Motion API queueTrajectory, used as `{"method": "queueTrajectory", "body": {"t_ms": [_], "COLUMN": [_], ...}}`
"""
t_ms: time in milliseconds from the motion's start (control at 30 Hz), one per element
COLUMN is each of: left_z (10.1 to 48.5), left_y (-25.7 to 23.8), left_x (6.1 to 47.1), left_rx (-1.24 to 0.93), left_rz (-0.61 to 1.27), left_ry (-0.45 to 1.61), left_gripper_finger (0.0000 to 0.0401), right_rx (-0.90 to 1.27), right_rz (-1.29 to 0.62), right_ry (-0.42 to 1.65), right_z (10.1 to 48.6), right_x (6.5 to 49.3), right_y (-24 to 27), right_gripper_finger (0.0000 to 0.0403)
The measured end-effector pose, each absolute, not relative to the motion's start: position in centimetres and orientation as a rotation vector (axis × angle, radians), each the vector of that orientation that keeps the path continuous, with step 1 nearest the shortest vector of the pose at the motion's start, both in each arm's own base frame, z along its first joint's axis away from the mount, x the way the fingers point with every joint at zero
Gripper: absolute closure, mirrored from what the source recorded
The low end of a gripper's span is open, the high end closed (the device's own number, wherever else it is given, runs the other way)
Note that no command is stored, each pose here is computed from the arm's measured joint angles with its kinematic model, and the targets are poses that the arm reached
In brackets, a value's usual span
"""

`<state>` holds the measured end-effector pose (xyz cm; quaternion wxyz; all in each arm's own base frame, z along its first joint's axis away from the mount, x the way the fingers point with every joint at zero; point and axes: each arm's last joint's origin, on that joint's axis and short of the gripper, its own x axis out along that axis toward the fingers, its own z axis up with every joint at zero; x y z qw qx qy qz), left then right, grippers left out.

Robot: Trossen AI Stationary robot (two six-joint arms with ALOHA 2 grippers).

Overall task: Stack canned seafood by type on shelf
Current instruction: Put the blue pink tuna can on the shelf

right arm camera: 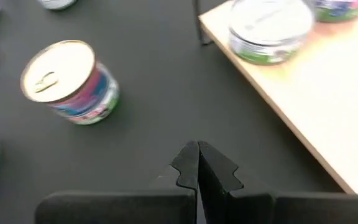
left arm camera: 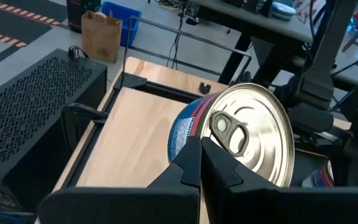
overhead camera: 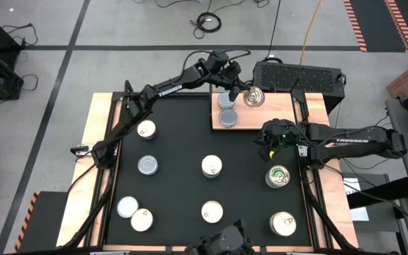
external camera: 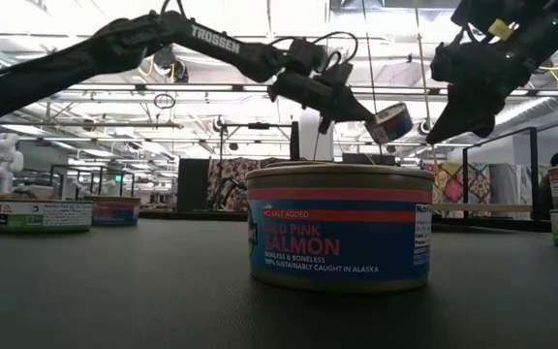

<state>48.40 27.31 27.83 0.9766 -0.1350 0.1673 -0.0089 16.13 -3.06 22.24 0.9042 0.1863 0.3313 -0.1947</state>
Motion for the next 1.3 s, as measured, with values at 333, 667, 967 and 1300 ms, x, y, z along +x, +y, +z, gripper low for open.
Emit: {"method": "queueTrajectory", "body": {"t_ms": [333,667,967,1300], "left_z": [24.3,23.8,23.1,20.1], "left_y": [26.6,25.2,24.6,25.1], "left_x": [50.7,51.7,52.3,52.6], "left_rx": [-0.281,-0.159,-0.120,-0.229], "left_rz": [0.015,0.063,0.080,0.084], "left_ry": [0.335,0.345,0.346,0.405], "left_gripper_finger": [0.0401,0.0401,0.0401,0.0401], "right_rx": [0.390,0.390,0.398,0.407], "right_rz": [-0.439,-0.436,-0.435,-0.434], "right_ry": [0.673,0.659,0.640,0.643], "right_z": [22.3,22.4,22.5,22.5], "right_x": [16.0,16.1,16.2,16.2], "right_y": [-3.1,-3.1,-3.2,-3.2], "right_gripper_finger": [0.0403,0.0403,0.0403,0.0403]}}
